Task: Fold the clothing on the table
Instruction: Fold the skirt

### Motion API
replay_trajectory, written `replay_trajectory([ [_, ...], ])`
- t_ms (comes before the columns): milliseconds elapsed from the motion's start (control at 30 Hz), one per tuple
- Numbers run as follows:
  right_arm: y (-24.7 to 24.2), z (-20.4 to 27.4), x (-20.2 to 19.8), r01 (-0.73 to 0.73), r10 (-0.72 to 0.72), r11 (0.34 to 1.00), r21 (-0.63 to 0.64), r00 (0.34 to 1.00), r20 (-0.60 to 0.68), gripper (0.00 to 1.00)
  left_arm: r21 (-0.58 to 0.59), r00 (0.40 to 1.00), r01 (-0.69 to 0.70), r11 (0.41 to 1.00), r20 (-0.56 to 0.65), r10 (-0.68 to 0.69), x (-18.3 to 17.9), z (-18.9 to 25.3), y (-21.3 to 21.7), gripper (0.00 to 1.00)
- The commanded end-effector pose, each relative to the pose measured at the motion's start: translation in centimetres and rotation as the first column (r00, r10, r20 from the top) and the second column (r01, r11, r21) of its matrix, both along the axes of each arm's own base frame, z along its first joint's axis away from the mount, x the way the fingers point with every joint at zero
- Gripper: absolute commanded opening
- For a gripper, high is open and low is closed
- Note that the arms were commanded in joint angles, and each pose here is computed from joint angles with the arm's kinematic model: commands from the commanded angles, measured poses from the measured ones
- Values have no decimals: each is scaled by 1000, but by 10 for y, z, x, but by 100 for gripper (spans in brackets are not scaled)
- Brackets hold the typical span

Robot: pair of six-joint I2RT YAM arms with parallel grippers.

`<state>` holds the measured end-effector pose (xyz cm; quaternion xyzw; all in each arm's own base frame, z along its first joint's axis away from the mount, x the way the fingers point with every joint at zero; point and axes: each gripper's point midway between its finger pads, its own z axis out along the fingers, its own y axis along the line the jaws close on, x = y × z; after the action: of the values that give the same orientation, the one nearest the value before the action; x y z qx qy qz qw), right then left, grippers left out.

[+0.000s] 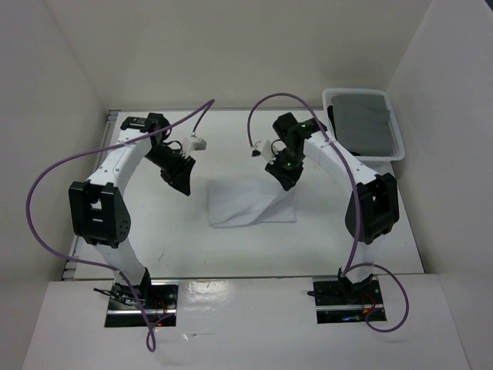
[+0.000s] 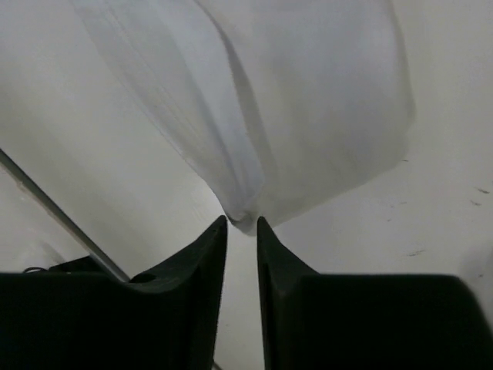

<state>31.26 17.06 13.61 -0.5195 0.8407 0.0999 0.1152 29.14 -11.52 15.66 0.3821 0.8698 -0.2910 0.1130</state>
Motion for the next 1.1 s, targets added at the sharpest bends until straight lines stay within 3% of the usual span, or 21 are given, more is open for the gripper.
replay_trajectory([
  [0,-2,5,-35,-84,82,995,-50,995,-50,32,-28,999,34,999,38,-32,-10,12,-4,43],
  [67,-4,1,-48,-115,109,990,-78,991,-79,44,-27,999,33,999,27,-33,-12,10,-4,43],
  [300,-10,7,-64,-145,141,980,-134,989,-39,55,-27,1000,-8,1000,27,9,-7,10,8,39],
  [433,7,8,-42,-37,41,996,-76,998,51,66,-71,996,-81,994,29,84,4,18,19,39],
  [533,27,1,-22,9,-7,1000,-24,995,104,88,-97,987,-157,983,16,160,15,21,32,50],
  [567,31,-2,-18,41,-40,999,-11,994,103,91,-101,978,-204,974,16,207,22,22,36,63],
  [700,64,-11,0,64,-70,997,44,988,136,98,-19,909,-415,910,46,415,43,9,65,85],
  [833,94,-34,3,75,-81,996,55,991,111,98,32,835,-539,842,151,529,47,7,81,100],
  [1067,119,-51,10,131,-136,990,55,985,105,98,127,732,-677,725,221,644,37,-2,106,100],
])
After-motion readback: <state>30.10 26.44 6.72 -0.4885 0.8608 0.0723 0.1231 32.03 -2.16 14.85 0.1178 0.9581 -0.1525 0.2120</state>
